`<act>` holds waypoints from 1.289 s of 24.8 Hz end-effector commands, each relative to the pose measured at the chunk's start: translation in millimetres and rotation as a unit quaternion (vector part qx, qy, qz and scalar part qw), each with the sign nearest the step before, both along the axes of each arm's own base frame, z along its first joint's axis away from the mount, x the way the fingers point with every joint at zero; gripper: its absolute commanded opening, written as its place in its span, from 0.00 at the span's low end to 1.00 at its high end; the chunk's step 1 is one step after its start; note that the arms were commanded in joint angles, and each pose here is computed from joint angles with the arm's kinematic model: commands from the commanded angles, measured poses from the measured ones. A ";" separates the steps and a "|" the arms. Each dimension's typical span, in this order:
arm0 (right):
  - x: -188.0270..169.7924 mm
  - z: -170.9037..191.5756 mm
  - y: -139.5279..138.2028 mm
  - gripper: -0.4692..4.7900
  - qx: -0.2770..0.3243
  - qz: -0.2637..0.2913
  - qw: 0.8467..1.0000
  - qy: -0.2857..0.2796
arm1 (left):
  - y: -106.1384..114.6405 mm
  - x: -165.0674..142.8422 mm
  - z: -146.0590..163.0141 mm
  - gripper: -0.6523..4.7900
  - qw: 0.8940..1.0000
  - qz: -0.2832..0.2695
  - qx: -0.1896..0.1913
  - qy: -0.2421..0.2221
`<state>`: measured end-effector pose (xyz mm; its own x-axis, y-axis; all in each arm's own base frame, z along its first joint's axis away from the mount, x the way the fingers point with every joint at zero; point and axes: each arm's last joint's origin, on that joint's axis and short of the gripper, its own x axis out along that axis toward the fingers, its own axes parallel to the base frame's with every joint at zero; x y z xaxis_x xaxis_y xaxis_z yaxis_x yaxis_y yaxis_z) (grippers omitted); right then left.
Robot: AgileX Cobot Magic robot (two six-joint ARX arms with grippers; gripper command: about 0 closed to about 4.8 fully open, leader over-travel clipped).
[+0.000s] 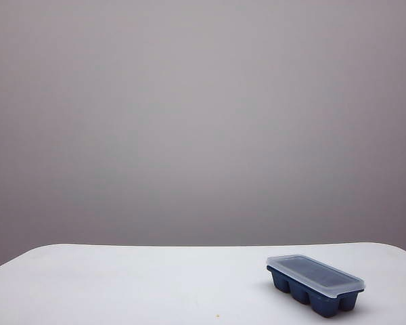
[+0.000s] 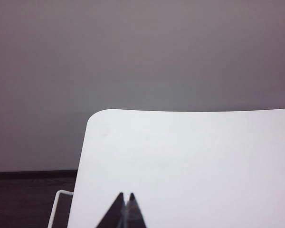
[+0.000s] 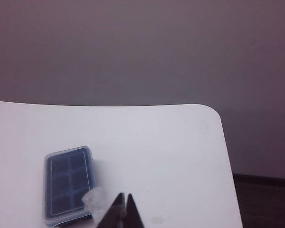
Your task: Pick up the ice cube tray, remove its lid, and then place both the tray and the lid back on the table.
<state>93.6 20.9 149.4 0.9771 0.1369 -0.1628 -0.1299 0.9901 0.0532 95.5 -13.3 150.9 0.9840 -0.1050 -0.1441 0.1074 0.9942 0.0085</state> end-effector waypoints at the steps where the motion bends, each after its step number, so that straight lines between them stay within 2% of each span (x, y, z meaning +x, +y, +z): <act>1: 0.5 0.4 0.0 0.08 0.001 -0.002 1.000 -0.009 | 0.0 0.1 1.1 0.11 1.000 0.002 -0.015 -0.003; 8: 0.5 0.5 0.0 0.07 0.009 -0.003 1.000 -0.008 | -0.4 0.0 1.2 0.11 1.000 -0.003 -0.024 -0.003; 9: 0.5 0.8 0.0 0.07 0.018 -0.005 1.000 -0.008 | -1.1 -0.2 2.0 0.11 0.999 -0.014 -0.037 -0.002; 11: 0.9 4.4 0.4 0.07 0.040 -0.003 0.999 -0.023 | -3.7 -1.9 10.5 0.11 0.994 -0.057 -0.088 -0.006; 13: -0.2 13.7 -0.4 0.07 0.077 -0.014 0.996 -0.033 | -5.0 -6.0 28.6 0.11 0.988 -0.090 -0.127 -0.021; 14: -2.2 22.0 -1.6 0.07 0.087 -0.028 0.995 -0.036 | -4.4 -9.4 42.0 0.11 0.986 -0.088 -0.135 -0.033; 19: -8.0 51.8 -4.8 0.07 0.087 -0.054 0.994 -0.046 | -1.6 -15.6 84.5 0.11 0.986 -0.064 -0.133 -0.072; 21: -7.3 62.2 -4.8 0.07 0.099 -0.057 0.992 -0.046 | -1.4 -14.6 99.5 0.11 0.987 -0.059 -0.123 -0.081; 23: -4.4 73.4 -4.1 0.07 0.100 -0.058 0.992 -0.039 | -2.1 -11.1 117.6 0.11 0.989 -0.065 -0.096 -0.094; 27: 5.4 95.1 -1.4 0.07 0.090 -0.059 0.994 -0.008 | -5.1 2.0 149.6 0.11 0.991 -0.084 -0.033 -0.095; 28: 12.3 107.5 0.5 0.07 0.085 -0.059 0.995 0.011 | -7.7 12.9 163.1 0.12 0.991 -0.102 -0.002 -0.089; 29: 15.7 112.7 1.5 0.07 0.082 -0.057 0.995 0.019 | -9.7 19.1 169.5 0.12 0.989 -0.121 0.015 -0.087; 30: 22.7 124.6 4.5 0.07 0.077 -0.038 0.996 0.039 | -13.8 29.2 177.9 0.12 0.981 -0.169 0.046 -0.085; 32: 30.8 132.9 7.3 0.07 0.073 -0.028 0.995 0.063 | -18.7 40.5 184.5 0.12 0.967 -0.229 0.073 -0.085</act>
<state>120.8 26.6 278.8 0.9669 0.0902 -0.2387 -0.0393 0.9769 0.2099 132.4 -28.4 329.7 0.9013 -0.4319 -0.0334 0.4325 0.8928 0.1257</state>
